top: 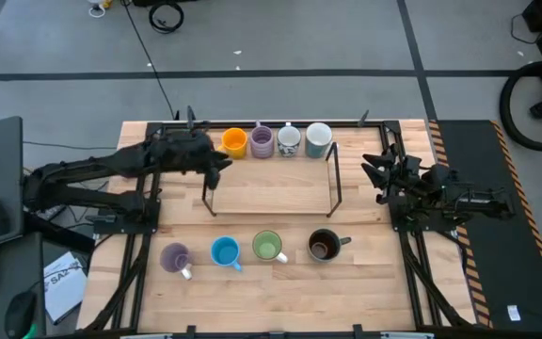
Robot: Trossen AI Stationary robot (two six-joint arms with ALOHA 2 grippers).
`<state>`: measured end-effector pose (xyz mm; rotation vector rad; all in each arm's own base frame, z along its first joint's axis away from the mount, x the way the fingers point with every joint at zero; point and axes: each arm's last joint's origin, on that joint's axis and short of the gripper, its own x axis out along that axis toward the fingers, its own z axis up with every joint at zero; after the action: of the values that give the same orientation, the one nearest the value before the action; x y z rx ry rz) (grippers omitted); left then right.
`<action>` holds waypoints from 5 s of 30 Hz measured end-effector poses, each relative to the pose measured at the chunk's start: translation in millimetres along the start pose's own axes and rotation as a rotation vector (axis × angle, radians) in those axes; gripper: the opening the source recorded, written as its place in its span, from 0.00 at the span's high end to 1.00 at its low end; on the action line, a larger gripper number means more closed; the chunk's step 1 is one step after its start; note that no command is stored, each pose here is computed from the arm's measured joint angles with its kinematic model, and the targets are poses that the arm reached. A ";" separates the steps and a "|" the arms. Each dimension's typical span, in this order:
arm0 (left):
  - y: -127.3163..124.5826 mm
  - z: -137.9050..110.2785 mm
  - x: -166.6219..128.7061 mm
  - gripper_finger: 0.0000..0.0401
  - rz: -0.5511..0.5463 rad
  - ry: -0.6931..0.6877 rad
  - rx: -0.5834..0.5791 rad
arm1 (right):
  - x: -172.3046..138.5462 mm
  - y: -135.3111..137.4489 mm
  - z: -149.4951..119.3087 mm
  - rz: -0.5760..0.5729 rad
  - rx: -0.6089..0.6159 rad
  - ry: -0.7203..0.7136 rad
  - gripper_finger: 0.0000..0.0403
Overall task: Place coffee mugs
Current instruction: Put the yellow mug on the shelf
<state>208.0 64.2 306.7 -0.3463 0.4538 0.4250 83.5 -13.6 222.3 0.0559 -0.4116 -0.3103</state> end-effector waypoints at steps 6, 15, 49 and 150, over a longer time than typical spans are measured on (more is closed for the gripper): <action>14.0 22.0 31.7 0.69 0.057 0.098 0.040 | 0.0 0.9 1.9 0.028 -0.044 -0.020 0.64; 26.8 49.5 77.1 0.69 0.128 0.261 0.120 | -0.1 5.1 7.1 0.122 -0.030 -0.016 0.64; 76.5 30.8 152.1 0.69 0.248 0.700 0.320 | 0.0 7.0 12.7 0.149 -0.314 0.023 0.64; -6.4 66.4 136.5 0.93 0.339 0.829 -0.208 | -0.8 9.4 7.0 0.239 -0.223 0.078 0.64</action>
<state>345.2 128.9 297.7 -0.6526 1.2945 0.6555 82.6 -4.4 229.5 -0.1976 -0.3004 -0.1161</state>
